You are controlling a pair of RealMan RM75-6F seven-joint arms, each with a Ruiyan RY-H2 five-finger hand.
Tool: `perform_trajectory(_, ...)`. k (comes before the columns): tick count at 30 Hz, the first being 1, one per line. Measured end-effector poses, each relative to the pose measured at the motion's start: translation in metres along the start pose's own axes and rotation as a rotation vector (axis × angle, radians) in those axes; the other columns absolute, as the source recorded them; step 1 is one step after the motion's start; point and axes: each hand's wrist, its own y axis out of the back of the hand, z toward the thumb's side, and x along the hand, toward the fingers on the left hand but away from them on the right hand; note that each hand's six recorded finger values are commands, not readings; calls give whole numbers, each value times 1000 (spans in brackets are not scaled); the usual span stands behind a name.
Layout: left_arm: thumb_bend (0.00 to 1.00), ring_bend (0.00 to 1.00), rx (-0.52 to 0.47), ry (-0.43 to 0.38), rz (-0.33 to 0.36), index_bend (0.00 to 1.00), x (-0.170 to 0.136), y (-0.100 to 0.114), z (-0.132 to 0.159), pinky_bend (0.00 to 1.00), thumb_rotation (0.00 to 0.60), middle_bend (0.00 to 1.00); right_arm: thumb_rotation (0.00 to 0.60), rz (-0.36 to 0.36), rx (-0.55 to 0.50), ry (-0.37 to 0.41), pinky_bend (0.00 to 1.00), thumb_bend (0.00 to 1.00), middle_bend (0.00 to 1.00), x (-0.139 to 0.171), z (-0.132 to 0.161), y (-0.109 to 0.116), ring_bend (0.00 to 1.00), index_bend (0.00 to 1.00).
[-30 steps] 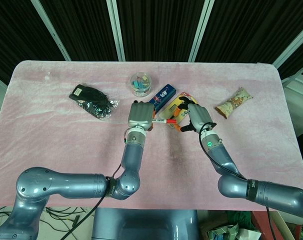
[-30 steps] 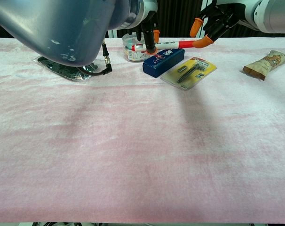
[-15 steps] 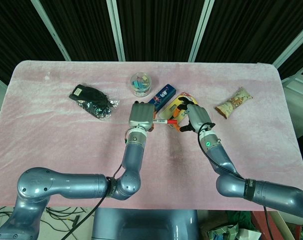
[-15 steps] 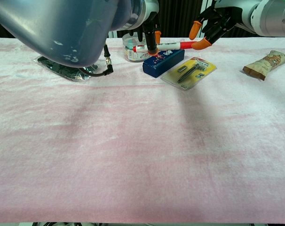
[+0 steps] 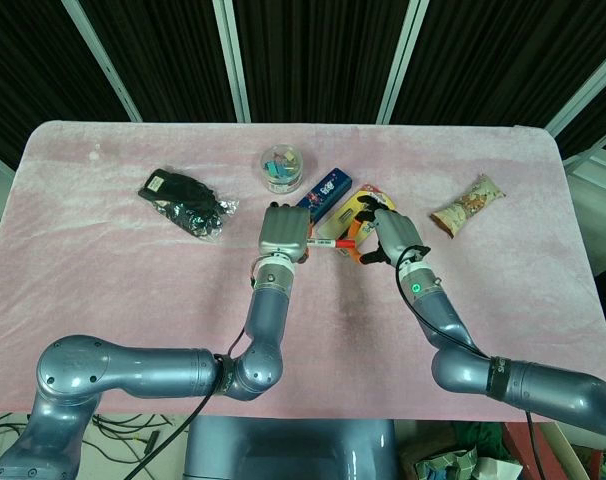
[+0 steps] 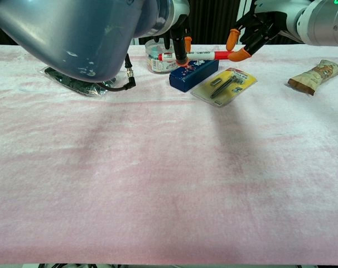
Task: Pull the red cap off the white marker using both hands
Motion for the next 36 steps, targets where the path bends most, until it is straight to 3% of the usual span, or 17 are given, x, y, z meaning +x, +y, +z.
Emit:
perform_trajectory(18,485,265,-1,-1,4,673,1,-2,2,206,600,360,600,5,-2,-3,185,236,103,-2,0,-3,146,572)
perform_trajectory(29,485,264,-1,0,4,673,0,-2,2,206,600,361,600,2,-12,-7,184,361,112,-2,-2,-2,150,739)
perform_trajectory(36,485,265,5,7,1,676,1,-2,0,205,600,361,600,-22,-26,-5,184,399,112,1,-3,5,150,785)
